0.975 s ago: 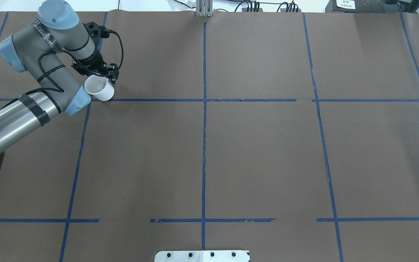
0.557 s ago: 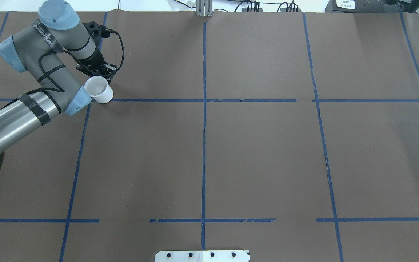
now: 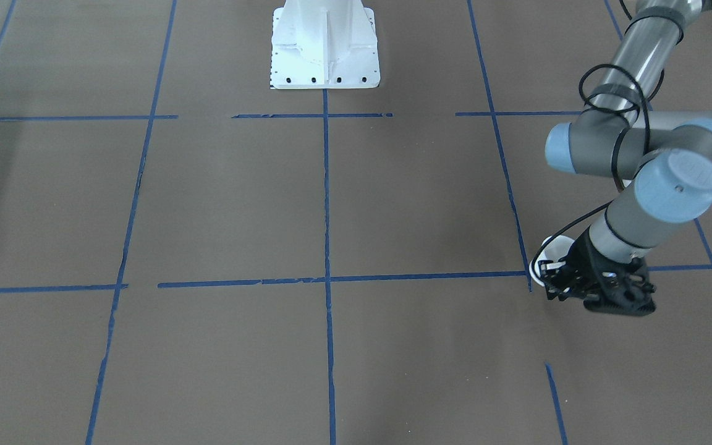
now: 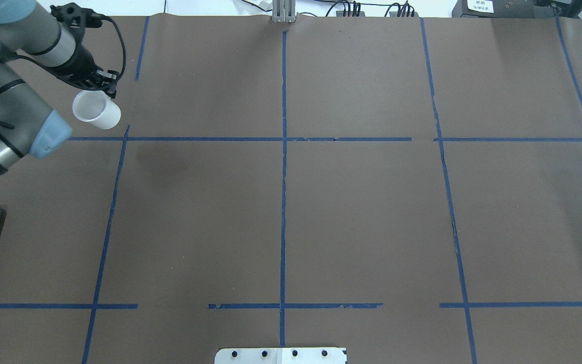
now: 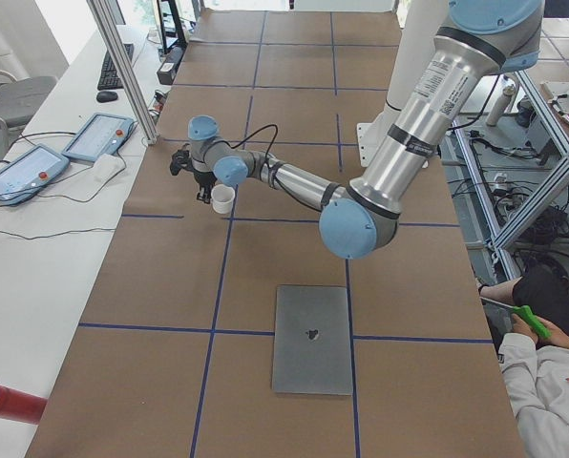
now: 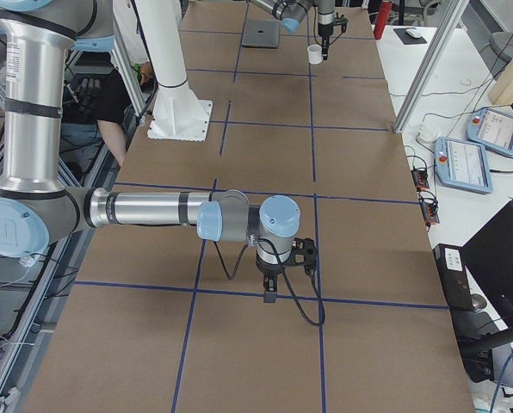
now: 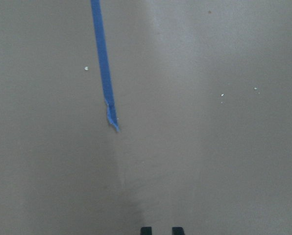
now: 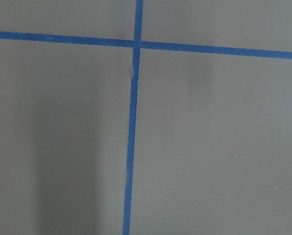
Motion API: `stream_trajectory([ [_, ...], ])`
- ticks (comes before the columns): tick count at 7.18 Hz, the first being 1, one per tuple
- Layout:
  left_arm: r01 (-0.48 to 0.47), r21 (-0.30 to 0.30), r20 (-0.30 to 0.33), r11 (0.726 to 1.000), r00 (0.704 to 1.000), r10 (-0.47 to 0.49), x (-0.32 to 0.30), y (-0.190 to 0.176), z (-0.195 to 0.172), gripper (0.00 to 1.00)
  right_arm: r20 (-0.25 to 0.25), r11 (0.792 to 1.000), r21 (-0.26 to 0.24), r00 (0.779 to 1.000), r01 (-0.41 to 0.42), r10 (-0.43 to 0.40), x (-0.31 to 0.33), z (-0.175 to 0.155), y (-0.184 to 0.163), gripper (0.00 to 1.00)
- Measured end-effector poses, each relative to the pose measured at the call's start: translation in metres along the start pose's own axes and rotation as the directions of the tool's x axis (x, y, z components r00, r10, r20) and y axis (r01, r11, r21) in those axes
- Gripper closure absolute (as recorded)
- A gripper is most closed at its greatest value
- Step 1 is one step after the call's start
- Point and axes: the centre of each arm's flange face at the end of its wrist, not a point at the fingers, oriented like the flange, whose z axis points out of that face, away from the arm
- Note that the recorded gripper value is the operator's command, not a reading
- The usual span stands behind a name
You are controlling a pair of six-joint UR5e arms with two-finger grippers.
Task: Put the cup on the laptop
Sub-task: 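Lift the cup with the left gripper and carry it toward the laptop, then move the held cup over the grey laptop with the left gripper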
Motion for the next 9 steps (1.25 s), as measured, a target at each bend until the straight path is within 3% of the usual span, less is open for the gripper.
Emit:
stream_trajectory([
  [3,0.027,-0.035,0.078,0.999,0.997,-0.024,-0.152,0.151,-0.035,1.00,-0.001,1.000,0.000,1.000,0.000,0.000,0.000,0.000,0.000,0.00],
  [5,0.039,-0.038,0.102,0.999,0.994,-0.034,-0.251,0.243,-0.022,1.00,-0.001,1.000,0.001,1.000,0.000,0.000,0.000,0.000,0.000,0.00],
  [7,0.124,0.016,0.070,0.992,0.990,-0.125,-0.313,0.299,0.006,1.00,0.000,1.000,0.000,1.000,0.000,0.000,0.000,0.000,0.000,0.00],
  [9,0.170,0.032,0.059,0.985,0.983,-0.171,-0.329,0.317,0.009,1.00,0.000,1.000,0.001,1.000,0.001,-0.001,0.000,0.000,0.000,0.00],
])
